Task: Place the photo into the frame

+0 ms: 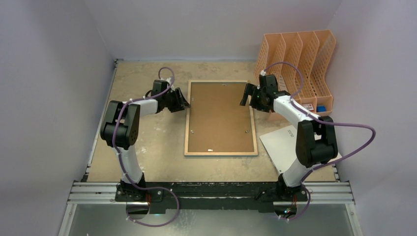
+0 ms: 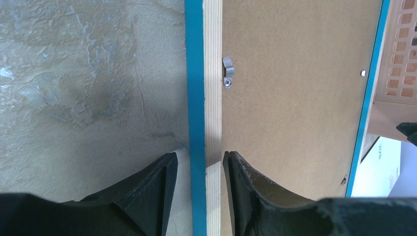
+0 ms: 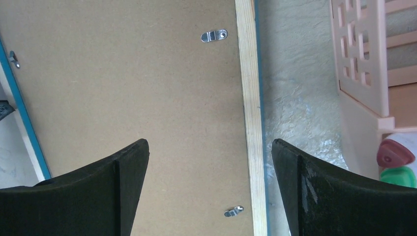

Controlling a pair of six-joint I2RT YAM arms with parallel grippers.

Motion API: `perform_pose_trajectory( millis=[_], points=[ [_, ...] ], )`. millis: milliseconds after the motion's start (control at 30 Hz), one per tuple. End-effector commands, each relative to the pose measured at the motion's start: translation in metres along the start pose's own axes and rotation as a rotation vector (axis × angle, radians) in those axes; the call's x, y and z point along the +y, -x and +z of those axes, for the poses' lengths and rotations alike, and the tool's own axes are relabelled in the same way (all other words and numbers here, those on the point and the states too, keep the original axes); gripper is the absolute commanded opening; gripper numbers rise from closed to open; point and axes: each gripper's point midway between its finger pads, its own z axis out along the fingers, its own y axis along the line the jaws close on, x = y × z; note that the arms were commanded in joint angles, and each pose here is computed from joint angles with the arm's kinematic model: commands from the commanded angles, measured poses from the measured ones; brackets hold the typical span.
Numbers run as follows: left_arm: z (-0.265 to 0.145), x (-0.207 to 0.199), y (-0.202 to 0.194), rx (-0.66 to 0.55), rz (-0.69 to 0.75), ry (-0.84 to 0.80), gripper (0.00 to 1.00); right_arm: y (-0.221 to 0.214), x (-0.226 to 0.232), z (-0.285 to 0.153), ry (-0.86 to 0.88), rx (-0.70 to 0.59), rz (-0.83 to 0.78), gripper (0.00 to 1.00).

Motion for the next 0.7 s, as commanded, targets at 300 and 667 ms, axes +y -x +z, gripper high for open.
perform_pose_trajectory(
  millis=[300,667],
  points=[
    [0.000,0.055,-0.048,0.137,-0.001,0.199,0.40,-0.025,-0.002,0.035,-0.054,0.058,-0.082,0.97],
    [-0.012,0.059,-0.036,0.096,0.031,0.255,0.50,-0.039,0.044,0.046,0.190,0.136,-0.140,0.95]
  ],
)
